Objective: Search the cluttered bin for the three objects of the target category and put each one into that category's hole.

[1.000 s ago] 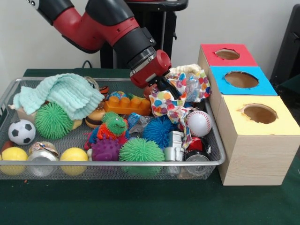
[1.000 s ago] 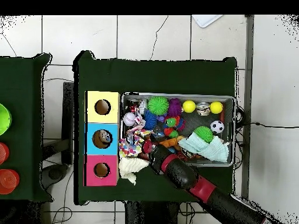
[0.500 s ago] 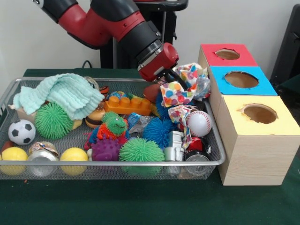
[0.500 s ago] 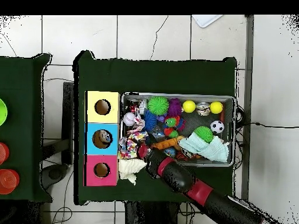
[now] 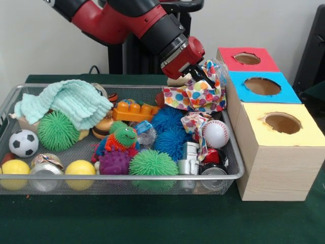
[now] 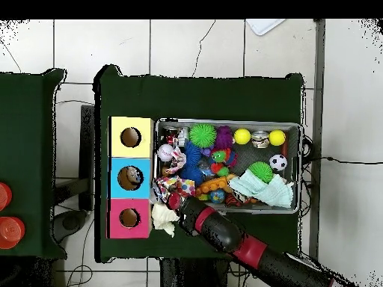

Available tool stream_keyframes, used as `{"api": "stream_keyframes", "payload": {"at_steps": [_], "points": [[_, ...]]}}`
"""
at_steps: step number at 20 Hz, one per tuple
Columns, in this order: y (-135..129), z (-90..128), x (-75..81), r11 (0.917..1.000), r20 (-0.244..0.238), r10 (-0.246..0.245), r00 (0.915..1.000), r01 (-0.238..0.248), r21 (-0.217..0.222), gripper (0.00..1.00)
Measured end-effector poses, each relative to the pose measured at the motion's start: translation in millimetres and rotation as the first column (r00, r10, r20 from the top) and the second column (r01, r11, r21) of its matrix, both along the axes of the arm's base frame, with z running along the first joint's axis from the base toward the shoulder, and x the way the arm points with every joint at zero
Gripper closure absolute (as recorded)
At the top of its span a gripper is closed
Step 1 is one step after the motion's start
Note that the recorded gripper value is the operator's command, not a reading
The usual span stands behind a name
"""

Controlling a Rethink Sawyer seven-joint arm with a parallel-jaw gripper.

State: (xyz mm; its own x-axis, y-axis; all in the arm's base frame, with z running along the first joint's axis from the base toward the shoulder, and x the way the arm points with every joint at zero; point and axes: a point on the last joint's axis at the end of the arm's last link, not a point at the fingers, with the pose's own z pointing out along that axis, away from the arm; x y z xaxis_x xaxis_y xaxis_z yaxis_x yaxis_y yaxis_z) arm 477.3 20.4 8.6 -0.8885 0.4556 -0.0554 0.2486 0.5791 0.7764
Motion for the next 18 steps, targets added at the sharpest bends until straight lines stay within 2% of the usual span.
{"api": "stream_keyframes", "payload": {"at_steps": [12, 18], "points": [[-2.4, 1.4, 1.5, 1.0000, -0.017, -0.009, 0.9998, 0.009, 0.001, 1.00], [-1.1, 6.0, 2.3, 0.9997, -0.034, -0.018, 0.9993, 0.018, 0.016, 1.00]]}}
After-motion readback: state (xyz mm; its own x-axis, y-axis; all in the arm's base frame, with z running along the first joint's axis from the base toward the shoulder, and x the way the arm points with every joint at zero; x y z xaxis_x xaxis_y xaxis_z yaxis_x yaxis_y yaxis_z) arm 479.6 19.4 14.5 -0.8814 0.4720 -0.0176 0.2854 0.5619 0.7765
